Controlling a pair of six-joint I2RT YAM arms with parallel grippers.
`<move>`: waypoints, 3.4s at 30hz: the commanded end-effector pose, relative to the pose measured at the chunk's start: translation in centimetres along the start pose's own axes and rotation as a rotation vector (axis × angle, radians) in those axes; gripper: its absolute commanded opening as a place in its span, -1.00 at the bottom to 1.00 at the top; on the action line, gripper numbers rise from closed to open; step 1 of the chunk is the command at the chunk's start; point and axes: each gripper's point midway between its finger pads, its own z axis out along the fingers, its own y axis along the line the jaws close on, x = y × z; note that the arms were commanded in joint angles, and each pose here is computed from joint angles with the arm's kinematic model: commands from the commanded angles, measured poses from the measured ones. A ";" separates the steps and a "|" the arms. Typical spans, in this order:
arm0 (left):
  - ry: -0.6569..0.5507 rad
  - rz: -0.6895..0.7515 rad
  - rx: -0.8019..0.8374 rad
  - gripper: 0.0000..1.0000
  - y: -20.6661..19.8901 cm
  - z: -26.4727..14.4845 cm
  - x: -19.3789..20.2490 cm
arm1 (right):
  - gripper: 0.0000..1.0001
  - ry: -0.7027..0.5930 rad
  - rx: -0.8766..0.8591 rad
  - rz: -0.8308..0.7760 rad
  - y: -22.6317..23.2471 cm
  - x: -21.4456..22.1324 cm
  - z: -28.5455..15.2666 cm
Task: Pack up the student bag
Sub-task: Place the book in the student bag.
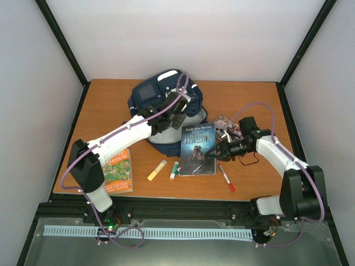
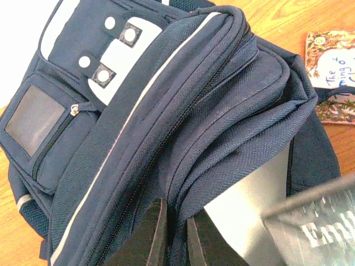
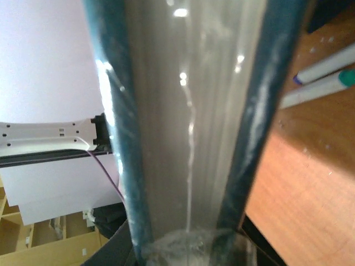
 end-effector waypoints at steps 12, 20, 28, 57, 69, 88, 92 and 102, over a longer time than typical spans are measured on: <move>-0.185 -0.159 0.060 -0.99 0.5 -3.9 -5.8 | -0.94 0.027 -0.075 -0.100 2.9 -1.7 1.0; -0.228 -0.142 0.043 -0.98 1.3 -4.9 -6.2 | -0.94 0.201 -0.224 -0.084 4.0 -5.0 5.6; -0.264 -0.166 0.051 -0.98 1.9 -6.4 -6.9 | -0.95 0.235 -0.252 -0.093 2.3 -6.7 8.8; -0.294 -0.108 0.102 -0.98 1.2 -7.0 -6.0 | -0.57 0.041 -0.003 -0.212 -3.1 -16.6 11.5; -0.280 -0.127 0.080 -0.98 1.2 -5.9 -4.7 | 0.28 0.017 0.311 -0.439 -4.7 -11.8 7.2; -0.268 -0.182 0.154 -0.98 0.4 -6.6 -5.1 | -0.06 0.152 0.721 -1.449 -1.6 -6.2 7.4; -0.263 -0.189 0.156 -0.98 0.5 -6.9 -5.0 | -0.05 0.225 0.776 -1.601 -1.7 -5.7 9.6; -0.247 -0.188 0.182 -0.98 0.2 -7.2 -5.0 | -0.13 0.220 0.890 -1.757 -1.9 -6.1 13.9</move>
